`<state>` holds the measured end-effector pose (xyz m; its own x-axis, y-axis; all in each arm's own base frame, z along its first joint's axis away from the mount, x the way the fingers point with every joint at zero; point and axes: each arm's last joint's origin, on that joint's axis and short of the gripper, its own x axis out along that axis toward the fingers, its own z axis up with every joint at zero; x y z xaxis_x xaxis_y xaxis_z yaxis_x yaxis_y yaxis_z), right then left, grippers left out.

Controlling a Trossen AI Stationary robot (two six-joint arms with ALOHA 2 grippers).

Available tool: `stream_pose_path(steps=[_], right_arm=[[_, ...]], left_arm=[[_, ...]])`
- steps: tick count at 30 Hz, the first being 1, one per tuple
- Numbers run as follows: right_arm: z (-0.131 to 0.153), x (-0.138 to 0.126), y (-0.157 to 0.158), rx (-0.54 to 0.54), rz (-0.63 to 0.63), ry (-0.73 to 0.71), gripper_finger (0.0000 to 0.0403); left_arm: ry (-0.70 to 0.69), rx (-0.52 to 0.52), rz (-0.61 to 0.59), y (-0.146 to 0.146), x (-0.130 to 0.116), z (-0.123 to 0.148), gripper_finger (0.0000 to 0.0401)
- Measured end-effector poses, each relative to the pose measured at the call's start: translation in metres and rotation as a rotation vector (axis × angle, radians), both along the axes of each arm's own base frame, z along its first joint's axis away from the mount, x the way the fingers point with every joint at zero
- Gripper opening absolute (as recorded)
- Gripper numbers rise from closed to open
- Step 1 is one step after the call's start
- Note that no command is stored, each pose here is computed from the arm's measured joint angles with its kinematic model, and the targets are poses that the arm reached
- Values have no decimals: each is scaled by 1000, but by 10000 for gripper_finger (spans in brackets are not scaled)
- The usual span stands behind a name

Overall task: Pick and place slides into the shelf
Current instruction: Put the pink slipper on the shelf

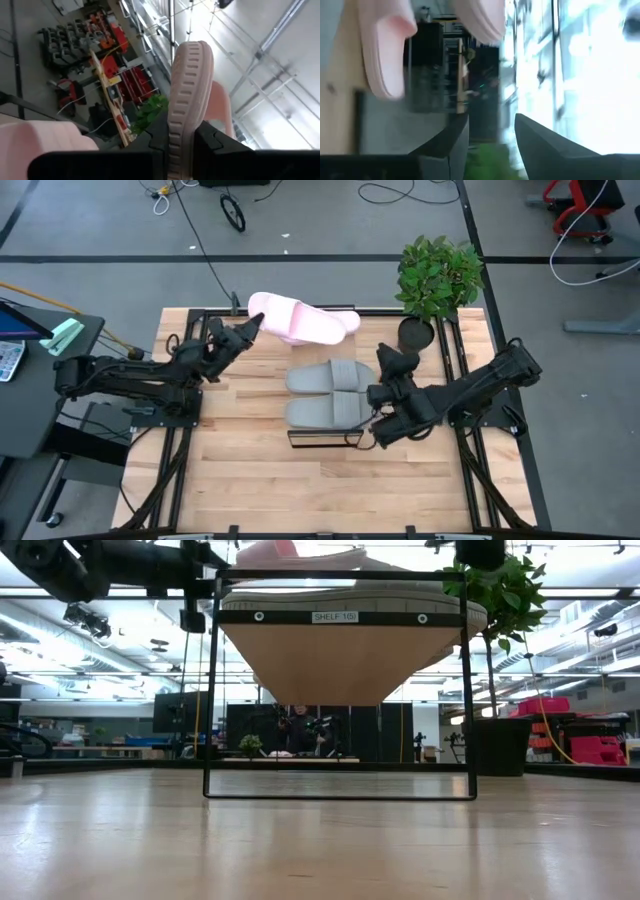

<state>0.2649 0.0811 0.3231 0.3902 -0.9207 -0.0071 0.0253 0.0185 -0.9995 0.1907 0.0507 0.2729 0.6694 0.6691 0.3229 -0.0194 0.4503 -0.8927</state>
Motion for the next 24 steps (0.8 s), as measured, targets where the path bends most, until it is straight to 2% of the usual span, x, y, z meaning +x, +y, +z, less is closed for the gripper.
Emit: stream_pose_path(steps=[4,8,11,18,24], right_arm=[[-3,3,-16,140,-59,-362,165],[9,-2,-26,307,-94,-782,164],[18,-14,-32,426,-129,-999,164],[37,-53,-34,672,-169,-1252,164],[17,-80,-26,915,-134,-1407,155]], left_arm=[[41,59,-3,-5,1,1,46],[54,77,6,-7,1,2,46],[78,94,8,-9,1,1,46],[94,112,-8,-15,3,1,46],[115,126,4,-18,3,1,46]])
